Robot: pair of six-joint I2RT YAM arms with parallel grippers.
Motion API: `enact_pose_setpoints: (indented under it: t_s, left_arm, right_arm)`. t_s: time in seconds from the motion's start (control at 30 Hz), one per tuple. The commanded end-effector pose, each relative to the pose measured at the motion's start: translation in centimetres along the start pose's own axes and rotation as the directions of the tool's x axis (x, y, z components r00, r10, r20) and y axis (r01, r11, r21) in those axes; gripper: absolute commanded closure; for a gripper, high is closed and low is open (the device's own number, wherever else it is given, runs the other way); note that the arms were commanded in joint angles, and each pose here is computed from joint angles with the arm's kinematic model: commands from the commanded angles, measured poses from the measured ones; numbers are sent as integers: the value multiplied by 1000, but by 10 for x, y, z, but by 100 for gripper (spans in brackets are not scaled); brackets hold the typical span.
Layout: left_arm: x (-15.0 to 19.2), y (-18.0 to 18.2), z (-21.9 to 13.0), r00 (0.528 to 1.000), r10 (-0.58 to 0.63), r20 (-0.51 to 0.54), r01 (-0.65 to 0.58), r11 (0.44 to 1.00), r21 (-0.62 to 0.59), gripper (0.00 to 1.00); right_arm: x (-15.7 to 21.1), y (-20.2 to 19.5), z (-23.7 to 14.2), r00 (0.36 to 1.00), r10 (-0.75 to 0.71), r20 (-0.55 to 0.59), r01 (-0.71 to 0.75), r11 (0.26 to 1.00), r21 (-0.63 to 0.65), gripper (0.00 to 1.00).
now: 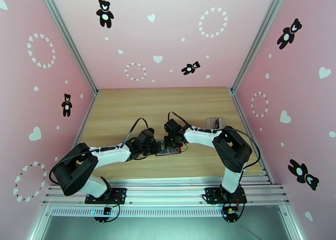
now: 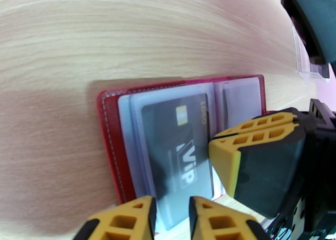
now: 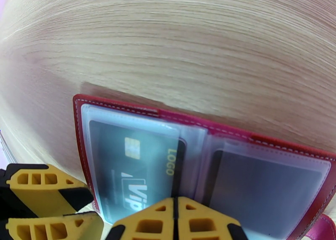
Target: Put the credit cards into the card holder
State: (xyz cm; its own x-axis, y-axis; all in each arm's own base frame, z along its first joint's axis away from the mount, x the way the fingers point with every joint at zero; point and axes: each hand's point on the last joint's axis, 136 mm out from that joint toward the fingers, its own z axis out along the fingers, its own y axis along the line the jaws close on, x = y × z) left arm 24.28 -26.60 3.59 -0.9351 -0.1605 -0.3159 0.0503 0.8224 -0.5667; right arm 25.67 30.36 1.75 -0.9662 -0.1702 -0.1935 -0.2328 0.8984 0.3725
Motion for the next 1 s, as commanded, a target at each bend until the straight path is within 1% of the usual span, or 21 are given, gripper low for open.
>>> enact_pose_setpoints:
  t_s: [0.0, 0.23, 0.67, 0.97]
  left_arm:
    - [-3, -3, 3, 1000, 13, 3, -13, 1000, -12, 72]
    - [-1, 0, 7, 1000, 5, -4, -5, 1000, -19, 72]
    - [-1, -5, 6, 1000, 8, -4, -8, 1000, -2, 72]
    - [-3, -19, 4, 1000, 18, -5, -18, 999, 43, 73]
  right_arm:
    - [12, -13, 7, 999, 0, -45, 2, 999, 41, 91]
    - [13, -12, 7, 999, -1, -44, 3, 999, 40, 91]
    - [13, -12, 8, 999, 1, -47, 1, 999, 39, 91]
    - [12, -11, 5, 999, 0, -39, 2, 1000, 31, 91]
